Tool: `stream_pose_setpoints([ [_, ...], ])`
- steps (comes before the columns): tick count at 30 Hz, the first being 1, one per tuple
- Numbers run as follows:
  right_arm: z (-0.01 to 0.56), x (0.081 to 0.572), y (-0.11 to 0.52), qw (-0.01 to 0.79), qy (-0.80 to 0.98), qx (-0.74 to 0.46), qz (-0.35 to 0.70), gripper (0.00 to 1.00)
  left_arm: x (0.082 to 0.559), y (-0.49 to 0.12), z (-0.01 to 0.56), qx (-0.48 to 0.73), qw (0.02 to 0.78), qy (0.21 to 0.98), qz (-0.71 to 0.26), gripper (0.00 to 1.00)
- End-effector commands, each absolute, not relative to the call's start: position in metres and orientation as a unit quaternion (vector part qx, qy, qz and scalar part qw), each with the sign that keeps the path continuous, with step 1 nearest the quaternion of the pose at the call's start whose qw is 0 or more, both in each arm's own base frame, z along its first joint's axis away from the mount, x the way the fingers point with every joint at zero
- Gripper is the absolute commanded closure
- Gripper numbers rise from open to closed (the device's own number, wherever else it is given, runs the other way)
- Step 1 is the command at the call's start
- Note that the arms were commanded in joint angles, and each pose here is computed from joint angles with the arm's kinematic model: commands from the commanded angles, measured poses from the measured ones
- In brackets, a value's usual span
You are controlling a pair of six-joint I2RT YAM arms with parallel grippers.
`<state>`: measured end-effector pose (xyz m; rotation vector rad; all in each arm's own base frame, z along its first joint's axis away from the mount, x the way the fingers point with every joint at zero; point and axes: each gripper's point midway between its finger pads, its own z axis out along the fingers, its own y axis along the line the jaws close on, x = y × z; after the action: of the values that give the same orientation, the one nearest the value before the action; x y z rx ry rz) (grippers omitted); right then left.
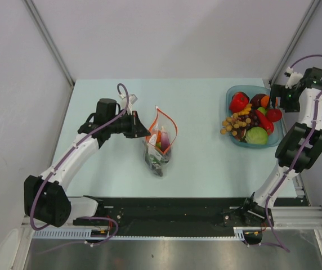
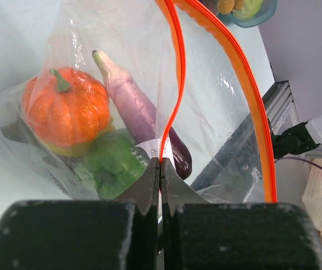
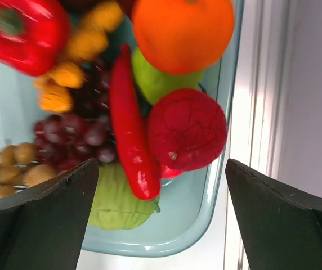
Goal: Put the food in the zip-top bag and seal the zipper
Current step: Pick up the fake fruit from the bin.
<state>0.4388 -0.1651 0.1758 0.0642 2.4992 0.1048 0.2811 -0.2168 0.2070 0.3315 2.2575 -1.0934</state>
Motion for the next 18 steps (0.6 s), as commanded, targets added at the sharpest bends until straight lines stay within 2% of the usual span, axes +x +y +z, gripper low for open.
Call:
stream_pose_setpoints([
  [1,0.143,0.425,-0.178,0.248,0.968,0.042,0.016,0.00,0.287,-0.221,0.228,0.149,0.327,0.835,-0.416,1.00],
  [7,0.123,0.430,-0.176,0.235,0.970,0.051,0.028,0.00,0.284,-0.219,0.223,0.152,0.319,0.839,-0.414,1.00],
  [14,0.112,0.444,-0.176,0.246,0.966,0.062,0.040,0.14,0.283,-0.219,0.221,0.151,0.316,0.840,-0.414,1.00],
  [18,0.115,0.449,-0.175,0.253,0.965,0.058,0.047,0.15,0.283,-0.219,0.222,0.153,0.316,0.841,-0.412,1.00],
])
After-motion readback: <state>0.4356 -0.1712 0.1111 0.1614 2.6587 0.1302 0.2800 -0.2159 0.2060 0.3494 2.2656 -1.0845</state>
